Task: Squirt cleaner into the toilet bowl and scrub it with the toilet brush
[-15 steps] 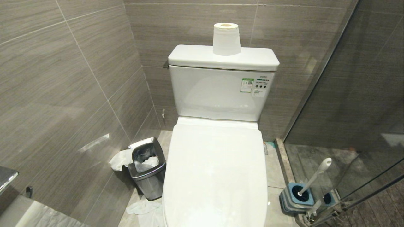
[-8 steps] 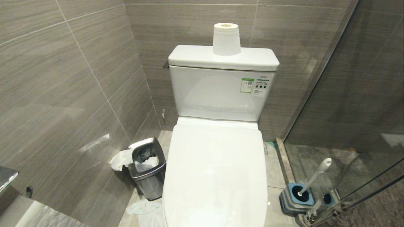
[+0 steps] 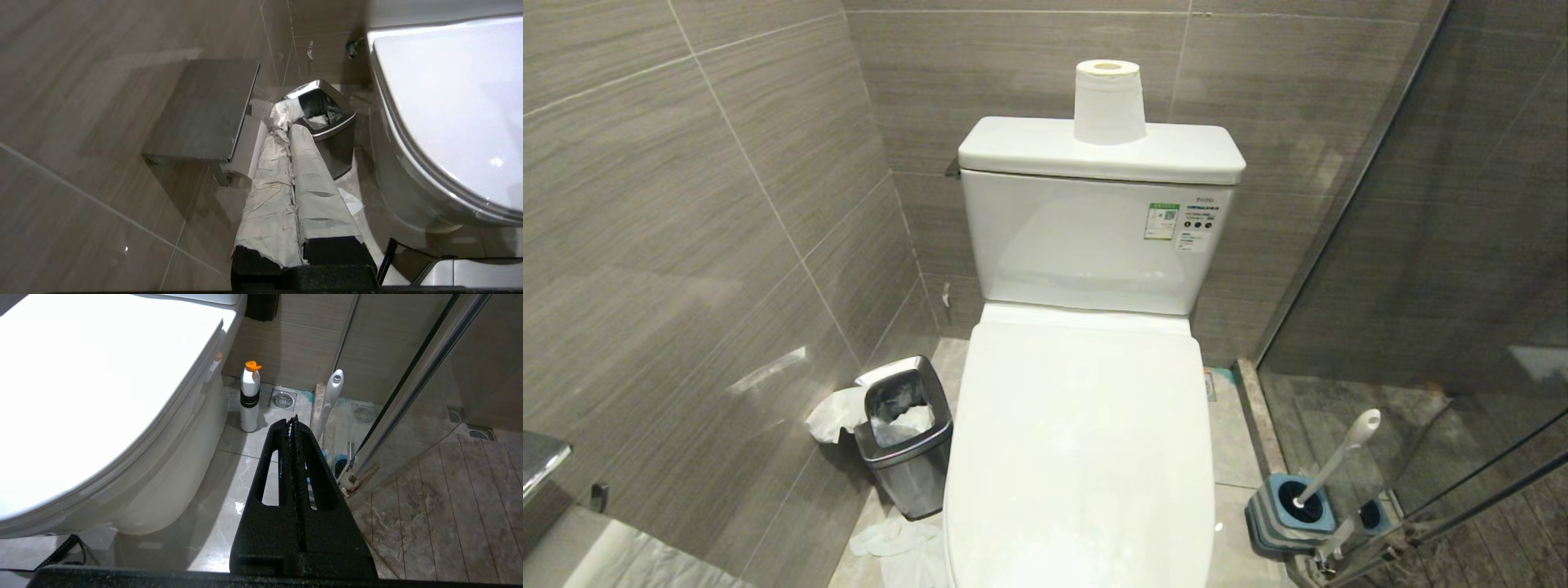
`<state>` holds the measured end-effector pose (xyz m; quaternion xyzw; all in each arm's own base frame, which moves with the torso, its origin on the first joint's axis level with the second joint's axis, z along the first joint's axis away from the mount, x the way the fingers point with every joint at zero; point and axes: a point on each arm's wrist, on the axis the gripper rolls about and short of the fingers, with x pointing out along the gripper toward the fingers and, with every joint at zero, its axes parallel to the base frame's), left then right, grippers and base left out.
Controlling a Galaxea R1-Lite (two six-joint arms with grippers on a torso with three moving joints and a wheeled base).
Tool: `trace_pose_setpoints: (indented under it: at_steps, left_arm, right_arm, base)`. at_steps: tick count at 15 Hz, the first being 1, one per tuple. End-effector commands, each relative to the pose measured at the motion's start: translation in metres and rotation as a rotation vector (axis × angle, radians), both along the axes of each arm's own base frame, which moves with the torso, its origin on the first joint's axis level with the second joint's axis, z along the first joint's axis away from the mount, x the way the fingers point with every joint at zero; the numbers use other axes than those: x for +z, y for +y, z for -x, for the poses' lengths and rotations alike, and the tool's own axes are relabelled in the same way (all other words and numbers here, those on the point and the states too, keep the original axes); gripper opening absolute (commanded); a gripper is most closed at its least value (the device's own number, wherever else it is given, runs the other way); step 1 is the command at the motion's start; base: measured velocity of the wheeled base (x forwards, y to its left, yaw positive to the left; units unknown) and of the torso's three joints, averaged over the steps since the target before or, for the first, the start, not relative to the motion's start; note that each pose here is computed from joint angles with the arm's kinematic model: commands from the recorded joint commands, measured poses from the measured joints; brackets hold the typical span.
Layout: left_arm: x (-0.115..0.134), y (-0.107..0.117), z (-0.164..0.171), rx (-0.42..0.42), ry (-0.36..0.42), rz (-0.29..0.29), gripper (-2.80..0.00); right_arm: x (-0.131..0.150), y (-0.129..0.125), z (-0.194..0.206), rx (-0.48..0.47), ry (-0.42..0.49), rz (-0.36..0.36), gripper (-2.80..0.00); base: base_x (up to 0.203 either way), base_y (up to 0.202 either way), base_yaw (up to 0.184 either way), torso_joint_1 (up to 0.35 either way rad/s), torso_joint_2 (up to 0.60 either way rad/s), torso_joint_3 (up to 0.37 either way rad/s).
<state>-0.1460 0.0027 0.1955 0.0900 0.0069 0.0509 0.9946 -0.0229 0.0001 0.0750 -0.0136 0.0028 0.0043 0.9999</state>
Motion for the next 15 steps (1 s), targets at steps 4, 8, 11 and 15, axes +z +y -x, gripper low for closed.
trace_pose_setpoints:
  at_steps: [4,8,11,15]
  left_arm:
    - [-0.023,0.000,-0.012,0.004,0.062,0.012,-2.80]
    - [-0.025,0.000,-0.037,0.003,-0.026,0.012,-2.80]
    - [-0.026,0.000,-0.067,0.003,-0.230,0.010,-2.80]
    - [-0.048,0.000,-0.095,0.003,-0.323,0.011,-2.80]
  right_arm:
    - [0.000,0.000,0.000,0.001,0.000,0.000,-2.80]
    - [0.000,0.000,0.000,0.001,-0.001,0.000,-2.80]
    - [0.000,0.000,0.000,0.001,0.001,0.000,-2.80]
    - [0.000,0.000,0.000,0.001,-0.001,0.000,-2.80]
  base:
    - [0.000,0.000,0.000,0.000,0.00,0.000]
    - [0.000,0.000,0.000,0.000,0.00,0.000]
    - [0.000,0.000,0.000,0.000,0.00,0.000]
    - [0.000,0.000,0.000,0.000,0.00,0.000]
